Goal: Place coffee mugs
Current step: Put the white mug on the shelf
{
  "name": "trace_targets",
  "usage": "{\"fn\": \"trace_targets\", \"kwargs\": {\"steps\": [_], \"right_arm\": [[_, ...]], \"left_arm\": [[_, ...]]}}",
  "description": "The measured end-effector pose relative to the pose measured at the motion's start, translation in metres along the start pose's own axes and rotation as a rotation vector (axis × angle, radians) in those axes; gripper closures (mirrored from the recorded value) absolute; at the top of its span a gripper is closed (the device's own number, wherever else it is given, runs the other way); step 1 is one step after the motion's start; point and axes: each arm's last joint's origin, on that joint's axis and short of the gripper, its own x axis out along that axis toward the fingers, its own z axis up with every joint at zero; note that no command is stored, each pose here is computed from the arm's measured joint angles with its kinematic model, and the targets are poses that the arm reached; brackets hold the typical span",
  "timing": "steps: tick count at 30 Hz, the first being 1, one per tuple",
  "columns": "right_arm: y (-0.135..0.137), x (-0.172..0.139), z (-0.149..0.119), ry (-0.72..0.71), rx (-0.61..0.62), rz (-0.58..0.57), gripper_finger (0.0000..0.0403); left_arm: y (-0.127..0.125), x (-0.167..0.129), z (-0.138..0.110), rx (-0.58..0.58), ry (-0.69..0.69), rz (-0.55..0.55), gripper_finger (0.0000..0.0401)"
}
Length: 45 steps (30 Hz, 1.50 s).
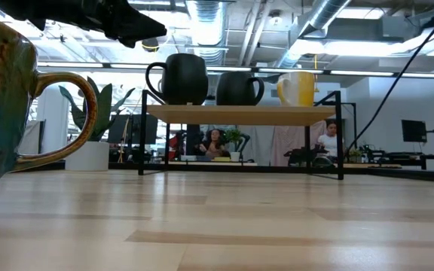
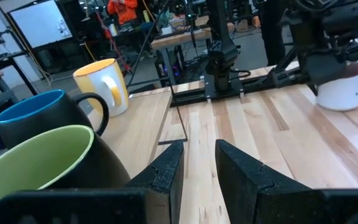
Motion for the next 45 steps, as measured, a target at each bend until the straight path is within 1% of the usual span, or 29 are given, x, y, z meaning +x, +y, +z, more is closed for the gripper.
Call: {"fn": "trace_targets", "kwargs": {"steps": [3,7,10,12,16,17,19,21,24,26,29,35,39,45], "right_arm": [[-0.007,-0.014,0.003,-0.017,0.007,0.032,0.0363],[-0.020,-0.047,0.011,-0.114,0.003,0.109,0.0363],[-0.030,-0.084,0.023,-0.238,-0.032,0.099,0.0363],[-0.039,-0.114,0.036,-0.342,-0.061,0.065,0.0363],[-0.059,-0.175,0.070,-0.588,-0.081,-0.059,0.0363],[-0.065,-0.190,0.079,-0.647,-0.060,-0.094,0.0363],[-0.079,-0.216,0.096,-0.719,0.024,-0.178,0.0363],[-0.094,-0.237,0.111,-0.761,0.106,-0.227,0.0363],[-0.118,-0.259,0.130,-0.771,0.193,-0.278,0.0363],[-0.132,-0.267,0.140,-0.753,0.245,-0.303,0.0363],[-0.152,-0.270,0.154,-0.708,0.308,-0.327,0.0363],[-0.186,-0.264,0.174,-0.640,0.412,-0.359,0.0359],[-0.202,-0.260,0.177,-0.594,0.460,-0.396,0.0358],[-0.215,-0.265,0.175,-0.620,0.522,-0.416,0.0358]], "left_arm": [[0.000,0.000,0.000,-0.001,0.000,0.000,0.0322],[0.000,0.000,0.000,-0.027,0.000,0.000,0.0322],[0.000,0.000,0.000,-0.043,0.001,0.000,0.0322],[0.000,0.000,0.000,-0.052,0.000,0.000,0.0322],[0.000,0.000,0.000,-0.062,0.002,0.000,0.0322],[0.000,0.000,0.000,-0.064,0.002,0.000,0.0322],[0.000,0.000,0.000,-0.073,0.003,0.000,0.0322],[0.000,0.000,-0.001,-0.081,0.010,-0.002,0.0322],[-0.001,0.000,-0.001,-0.097,0.012,-0.009,0.0322],[-0.001,0.000,-0.002,-0.107,0.018,-0.011,0.0322],[-0.001,0.000,-0.003,-0.115,0.030,-0.014,0.0322],[-0.001,0.000,-0.003,-0.115,0.026,-0.013,0.0322],[-0.001,0.000,-0.002,-0.116,0.022,-0.013,0.0322],[-0.001,0.000,-0.002,-0.116,0.019,-0.013,0.0322]]}}
